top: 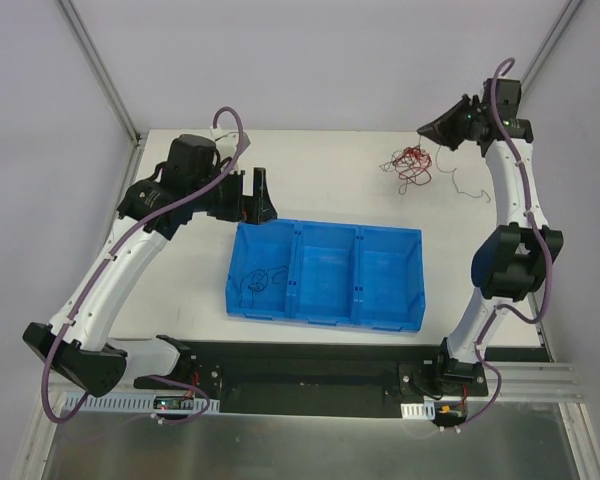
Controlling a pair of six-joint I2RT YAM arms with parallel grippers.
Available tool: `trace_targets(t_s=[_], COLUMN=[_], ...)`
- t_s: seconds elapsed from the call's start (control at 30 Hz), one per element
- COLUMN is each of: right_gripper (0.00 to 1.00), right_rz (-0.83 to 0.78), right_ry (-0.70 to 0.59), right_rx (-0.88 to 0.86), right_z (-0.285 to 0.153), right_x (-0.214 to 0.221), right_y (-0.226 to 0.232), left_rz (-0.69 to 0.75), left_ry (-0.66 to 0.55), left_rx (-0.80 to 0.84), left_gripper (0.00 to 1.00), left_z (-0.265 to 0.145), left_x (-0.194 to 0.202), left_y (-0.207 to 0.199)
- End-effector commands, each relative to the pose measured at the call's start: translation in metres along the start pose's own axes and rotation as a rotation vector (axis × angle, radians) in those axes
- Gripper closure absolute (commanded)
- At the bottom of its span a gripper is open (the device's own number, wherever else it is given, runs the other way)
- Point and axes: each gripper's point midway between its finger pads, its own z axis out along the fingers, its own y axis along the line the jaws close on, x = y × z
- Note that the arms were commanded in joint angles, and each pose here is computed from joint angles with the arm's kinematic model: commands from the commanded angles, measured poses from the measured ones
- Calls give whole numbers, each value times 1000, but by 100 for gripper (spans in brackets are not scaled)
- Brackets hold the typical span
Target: Untangle the cables
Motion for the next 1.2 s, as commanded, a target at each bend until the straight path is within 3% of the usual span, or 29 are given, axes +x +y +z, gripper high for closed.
trace_targets(t_s=[0.0, 0.33, 0.7, 0.8, 0.9, 1.0, 1.17], right_gripper=[99, 100, 100, 100, 100, 100, 100], right_rz=[141, 216, 196, 185, 188, 184, 177], right_ry=[-52, 59, 149, 176, 198, 215, 211], right_rx=[-269, -452, -512, -526, -529, -539, -556], right_z=[-35, -35, -40, -41, -42, -46, -58], right_x=[-17, 15, 53, 60, 66, 70, 70], right_y=[83, 156, 188, 195, 199, 202, 208], left_rz=[-45, -154, -7, 1, 23, 69, 62], left_ry=[-111, -233, -303, -308, -292, -273, -245], left_rx=[110, 449, 576, 569, 555, 559, 577], left_gripper=[9, 13, 29, 31, 22, 20, 40], left_z=[-16, 42, 129, 143, 161, 178, 199], left_x=[-35, -132, -199, -202, -195, -184, -174], left_y=[-27, -85, -92, -88, -85, -87, -87])
